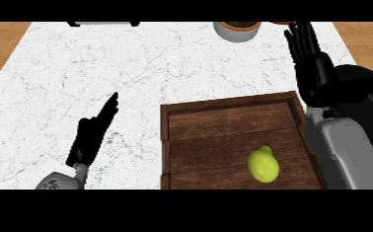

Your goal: Pick the pear from the tray and place it in the pot

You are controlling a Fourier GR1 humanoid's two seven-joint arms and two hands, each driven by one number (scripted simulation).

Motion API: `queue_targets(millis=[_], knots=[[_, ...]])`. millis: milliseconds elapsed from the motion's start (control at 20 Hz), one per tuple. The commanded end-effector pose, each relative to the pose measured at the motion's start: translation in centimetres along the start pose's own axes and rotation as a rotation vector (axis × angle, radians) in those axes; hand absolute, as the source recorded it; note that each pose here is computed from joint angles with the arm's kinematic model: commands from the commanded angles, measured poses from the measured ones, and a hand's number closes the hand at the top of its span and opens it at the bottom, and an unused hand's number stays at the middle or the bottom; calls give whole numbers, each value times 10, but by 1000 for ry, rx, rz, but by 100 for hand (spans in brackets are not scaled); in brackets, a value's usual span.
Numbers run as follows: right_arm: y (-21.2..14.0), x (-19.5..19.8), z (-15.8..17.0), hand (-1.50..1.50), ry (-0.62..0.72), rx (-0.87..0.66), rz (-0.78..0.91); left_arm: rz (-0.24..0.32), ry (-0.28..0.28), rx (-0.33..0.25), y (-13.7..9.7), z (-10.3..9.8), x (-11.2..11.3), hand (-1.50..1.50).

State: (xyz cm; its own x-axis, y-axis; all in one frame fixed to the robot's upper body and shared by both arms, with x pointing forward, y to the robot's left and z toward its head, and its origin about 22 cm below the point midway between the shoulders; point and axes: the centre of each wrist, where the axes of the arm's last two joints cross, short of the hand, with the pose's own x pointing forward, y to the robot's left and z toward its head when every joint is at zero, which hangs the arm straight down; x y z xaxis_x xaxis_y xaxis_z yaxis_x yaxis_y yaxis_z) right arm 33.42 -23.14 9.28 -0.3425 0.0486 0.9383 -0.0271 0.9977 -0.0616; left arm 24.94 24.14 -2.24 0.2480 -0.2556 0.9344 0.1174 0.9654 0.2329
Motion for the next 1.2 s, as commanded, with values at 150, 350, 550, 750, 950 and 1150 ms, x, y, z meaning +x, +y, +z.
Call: queue_targets(millis=[150, 350, 550, 750, 950, 1150], knots=[[-84, -24, 41, 150, 87, 103, -281, 96, -295, 151, 24, -11, 60, 0], [-163, -33, 82, 150, 370, 103, 238, 184, -422, 216, 36, -17, 86, 0], [-195, -58, 147, -150, 240, 220, 84, 208, -458, 240, 54, -21, 100, 0], [-220, -56, 155, -150, 116, 290, 84, 217, -444, 204, 44, -22, 94, 0], [-237, -42, 149, -150, 179, 404, 241, 210, -435, 209, 56, -25, 83, 0], [-220, -9, 113, -150, 257, 593, 346, 235, -438, 222, 46, -30, 93, 0]])
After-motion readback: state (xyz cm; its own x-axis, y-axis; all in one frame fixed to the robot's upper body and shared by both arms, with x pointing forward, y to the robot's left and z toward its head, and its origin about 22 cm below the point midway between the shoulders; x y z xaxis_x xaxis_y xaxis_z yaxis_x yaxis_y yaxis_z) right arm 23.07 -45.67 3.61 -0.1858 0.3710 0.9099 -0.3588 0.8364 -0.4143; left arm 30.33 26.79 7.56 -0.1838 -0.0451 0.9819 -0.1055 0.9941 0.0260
